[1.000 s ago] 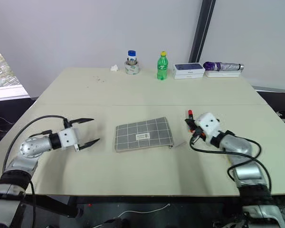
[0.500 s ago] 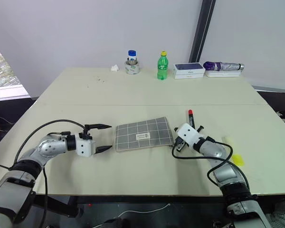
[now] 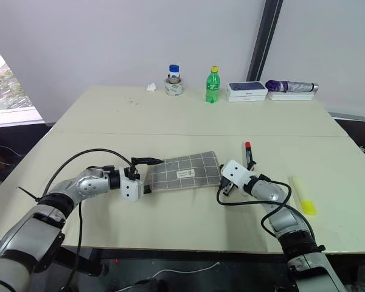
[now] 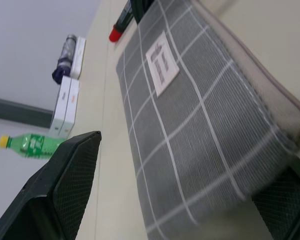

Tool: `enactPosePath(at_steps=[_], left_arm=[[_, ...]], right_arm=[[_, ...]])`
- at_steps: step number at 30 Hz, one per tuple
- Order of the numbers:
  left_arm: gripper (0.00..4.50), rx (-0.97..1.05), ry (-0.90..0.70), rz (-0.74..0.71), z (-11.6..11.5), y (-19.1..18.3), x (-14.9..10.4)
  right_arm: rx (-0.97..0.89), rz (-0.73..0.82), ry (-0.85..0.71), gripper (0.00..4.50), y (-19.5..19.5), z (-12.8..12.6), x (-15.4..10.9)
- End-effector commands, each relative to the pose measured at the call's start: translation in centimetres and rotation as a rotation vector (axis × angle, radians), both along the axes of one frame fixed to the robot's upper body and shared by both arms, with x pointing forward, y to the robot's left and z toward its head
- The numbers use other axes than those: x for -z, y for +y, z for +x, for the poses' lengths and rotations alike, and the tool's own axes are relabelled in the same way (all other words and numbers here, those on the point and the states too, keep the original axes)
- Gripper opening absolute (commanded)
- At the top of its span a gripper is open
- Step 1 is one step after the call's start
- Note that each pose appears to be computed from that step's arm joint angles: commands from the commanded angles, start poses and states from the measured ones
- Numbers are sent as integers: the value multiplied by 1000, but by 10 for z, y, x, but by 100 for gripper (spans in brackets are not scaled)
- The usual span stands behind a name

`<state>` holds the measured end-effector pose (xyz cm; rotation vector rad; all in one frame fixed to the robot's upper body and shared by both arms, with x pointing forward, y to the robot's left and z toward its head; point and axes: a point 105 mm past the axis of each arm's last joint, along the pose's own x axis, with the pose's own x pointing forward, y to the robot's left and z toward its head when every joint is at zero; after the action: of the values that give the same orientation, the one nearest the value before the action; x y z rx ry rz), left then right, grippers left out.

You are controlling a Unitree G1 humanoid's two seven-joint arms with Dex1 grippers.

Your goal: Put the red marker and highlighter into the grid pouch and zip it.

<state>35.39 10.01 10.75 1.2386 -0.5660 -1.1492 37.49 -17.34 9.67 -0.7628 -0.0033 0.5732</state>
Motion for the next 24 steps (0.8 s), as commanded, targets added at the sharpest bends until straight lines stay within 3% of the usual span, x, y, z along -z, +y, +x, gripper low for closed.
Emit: enactPosePath(at_steps=[1,2,5,12,18,21,24], left_arm=[[450,62,69,80,-13,-8,26],[450,63,71,81,-13,-8,26],[370,66,119,87,-16,-6,32],[17,73,142,78,-21,-2,34],[3,70,147,21,-20,-4,25],[0,25,163,-79,-14,-3,13],[0,12,170,-104,-14,0,10]], right_arm=[[-19,11,-43,2,5,1,-10],[-20,9,-43,2,5,1,-10],[-12,11,-43,0,2,0,-11],[-14,19,-47,0,1,-1,-13],[-53,65,-27,0,6,-6,-18],[-63,142,-24,88,1,-10,-33],[-62,261,-53,225,-2,-14,-55]])
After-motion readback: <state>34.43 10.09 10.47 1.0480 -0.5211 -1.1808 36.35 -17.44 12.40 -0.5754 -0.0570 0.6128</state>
